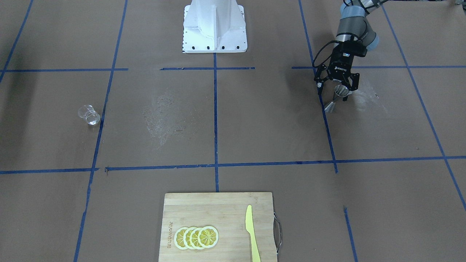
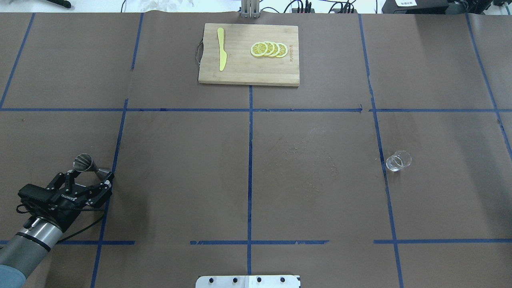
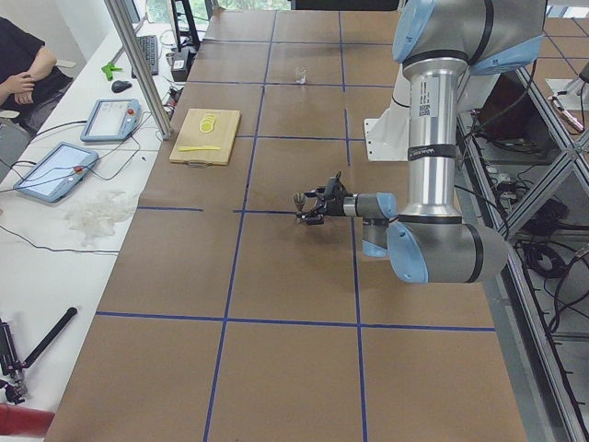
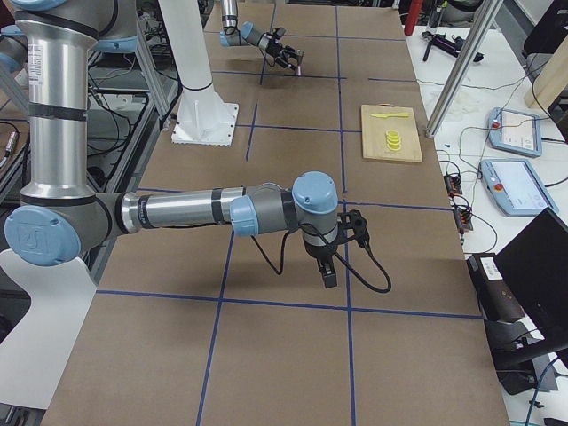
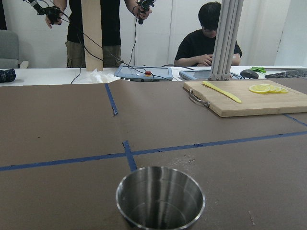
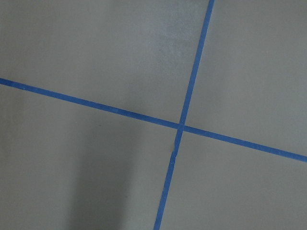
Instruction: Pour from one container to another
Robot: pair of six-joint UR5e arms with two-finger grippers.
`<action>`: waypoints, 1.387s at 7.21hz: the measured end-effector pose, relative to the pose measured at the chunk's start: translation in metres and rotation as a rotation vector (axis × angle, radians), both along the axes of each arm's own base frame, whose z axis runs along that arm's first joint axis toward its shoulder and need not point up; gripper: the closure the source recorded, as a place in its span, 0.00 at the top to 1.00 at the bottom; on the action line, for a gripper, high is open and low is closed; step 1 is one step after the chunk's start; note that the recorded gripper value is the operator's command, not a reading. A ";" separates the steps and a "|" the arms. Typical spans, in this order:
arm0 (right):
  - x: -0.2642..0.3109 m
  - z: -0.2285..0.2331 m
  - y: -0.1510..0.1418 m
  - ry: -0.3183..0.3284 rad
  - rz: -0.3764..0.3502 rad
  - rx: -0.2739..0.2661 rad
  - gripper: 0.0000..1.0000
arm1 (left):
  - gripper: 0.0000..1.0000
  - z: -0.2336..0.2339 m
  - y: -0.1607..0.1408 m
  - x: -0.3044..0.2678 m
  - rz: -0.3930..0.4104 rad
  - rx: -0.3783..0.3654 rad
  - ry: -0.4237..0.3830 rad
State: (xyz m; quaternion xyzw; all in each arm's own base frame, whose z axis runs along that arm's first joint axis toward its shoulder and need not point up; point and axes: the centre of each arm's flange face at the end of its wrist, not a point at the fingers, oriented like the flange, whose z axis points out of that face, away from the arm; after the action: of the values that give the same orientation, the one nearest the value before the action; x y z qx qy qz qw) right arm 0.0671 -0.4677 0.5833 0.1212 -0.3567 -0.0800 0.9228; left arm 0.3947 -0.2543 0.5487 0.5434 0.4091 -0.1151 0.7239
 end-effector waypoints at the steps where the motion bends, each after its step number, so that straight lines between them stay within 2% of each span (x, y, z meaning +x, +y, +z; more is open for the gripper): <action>1: 0.000 -0.001 0.000 0.000 0.000 0.002 1.00 | 0.89 0.001 0.000 0.002 0.000 0.000 -0.003; 5: 0.000 -0.001 0.000 0.000 0.001 0.003 1.00 | 0.89 0.015 0.000 -0.010 0.001 0.007 0.038; 6: 0.000 -0.002 0.000 0.000 0.001 0.003 1.00 | 0.86 0.016 0.001 -0.011 0.001 0.008 0.039; 8: 0.000 -0.002 0.000 0.000 0.000 0.004 1.00 | 0.69 0.017 0.001 -0.012 0.001 0.009 0.039; 9: 0.000 -0.002 -0.001 0.000 0.000 0.005 1.00 | 0.64 0.017 0.001 -0.012 0.001 0.009 0.037; 10: 0.000 -0.002 -0.001 0.000 0.000 0.005 1.00 | 0.64 0.017 0.001 -0.012 0.001 0.009 0.036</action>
State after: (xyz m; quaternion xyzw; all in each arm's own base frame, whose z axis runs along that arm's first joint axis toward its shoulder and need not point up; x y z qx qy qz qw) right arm 0.0669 -0.4686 0.5808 0.1235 -0.3566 -0.0811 0.9225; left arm 0.3824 -0.2537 0.5660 0.5443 0.4230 -0.1226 0.7139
